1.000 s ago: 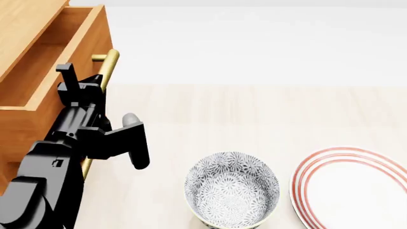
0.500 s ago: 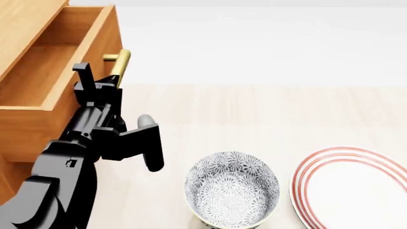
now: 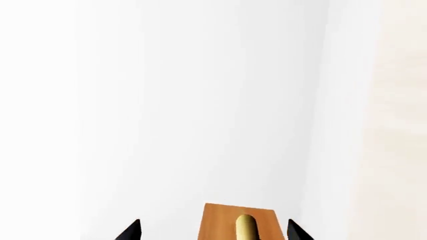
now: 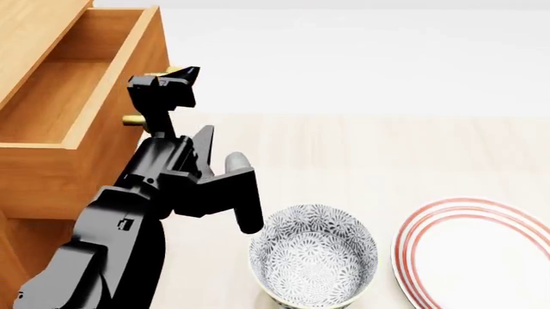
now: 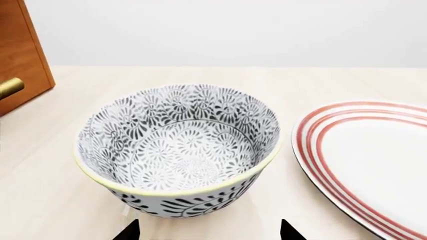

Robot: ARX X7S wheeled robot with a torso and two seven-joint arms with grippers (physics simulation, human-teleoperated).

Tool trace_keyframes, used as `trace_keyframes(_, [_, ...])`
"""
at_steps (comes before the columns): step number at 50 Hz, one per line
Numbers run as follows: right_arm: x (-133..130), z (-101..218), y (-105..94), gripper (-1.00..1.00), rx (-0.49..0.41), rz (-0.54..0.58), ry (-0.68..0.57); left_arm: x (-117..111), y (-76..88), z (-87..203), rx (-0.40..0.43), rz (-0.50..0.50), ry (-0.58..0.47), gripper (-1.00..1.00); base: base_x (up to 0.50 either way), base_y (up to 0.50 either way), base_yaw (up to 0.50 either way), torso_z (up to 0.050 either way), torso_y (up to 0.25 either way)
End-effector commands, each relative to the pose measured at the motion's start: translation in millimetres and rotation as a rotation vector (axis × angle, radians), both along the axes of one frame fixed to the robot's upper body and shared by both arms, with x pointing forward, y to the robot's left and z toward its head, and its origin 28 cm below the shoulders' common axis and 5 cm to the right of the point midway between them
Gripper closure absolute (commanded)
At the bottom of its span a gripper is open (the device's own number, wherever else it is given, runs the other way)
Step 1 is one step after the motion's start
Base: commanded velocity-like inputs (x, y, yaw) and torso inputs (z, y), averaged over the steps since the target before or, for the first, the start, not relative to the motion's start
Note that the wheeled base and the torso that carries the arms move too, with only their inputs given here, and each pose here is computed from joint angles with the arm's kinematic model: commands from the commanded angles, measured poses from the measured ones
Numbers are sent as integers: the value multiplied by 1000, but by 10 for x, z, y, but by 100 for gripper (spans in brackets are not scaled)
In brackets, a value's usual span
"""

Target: Open the top drawer of the cabinet.

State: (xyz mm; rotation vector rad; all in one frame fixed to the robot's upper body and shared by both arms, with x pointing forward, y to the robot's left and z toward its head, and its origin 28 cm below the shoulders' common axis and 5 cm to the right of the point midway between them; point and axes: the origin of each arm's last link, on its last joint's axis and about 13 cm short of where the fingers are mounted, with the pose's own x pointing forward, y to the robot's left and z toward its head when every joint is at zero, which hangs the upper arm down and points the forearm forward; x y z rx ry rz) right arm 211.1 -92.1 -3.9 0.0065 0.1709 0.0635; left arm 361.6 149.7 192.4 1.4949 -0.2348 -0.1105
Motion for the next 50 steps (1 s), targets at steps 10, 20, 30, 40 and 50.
trace_keyframes(10, [-5,5,-2,-100,-1,2,-3,-297,-382,82,-215,-167,79,-100,0,0,0,0,0])
trace_keyframes(20, [4,8,-5,-100,3,-3,2,-411,-377,446,-420,-162,65,-100,0,0,0,0,0])
trace_keyframes(30, [-2,1,-1,-100,2,1,5,-502,-330,710,-574,-170,37,-100,0,0,0,0,0])
trace_keyframes(40, [-2,-6,3,-100,1,5,8,-337,-164,824,-681,-85,-10,-100,0,0,0,0,0])
trace_keyframes(50, [-5,-22,3,-100,1,6,12,-77,69,849,-724,17,-57,-100,0,0,0,0,0])
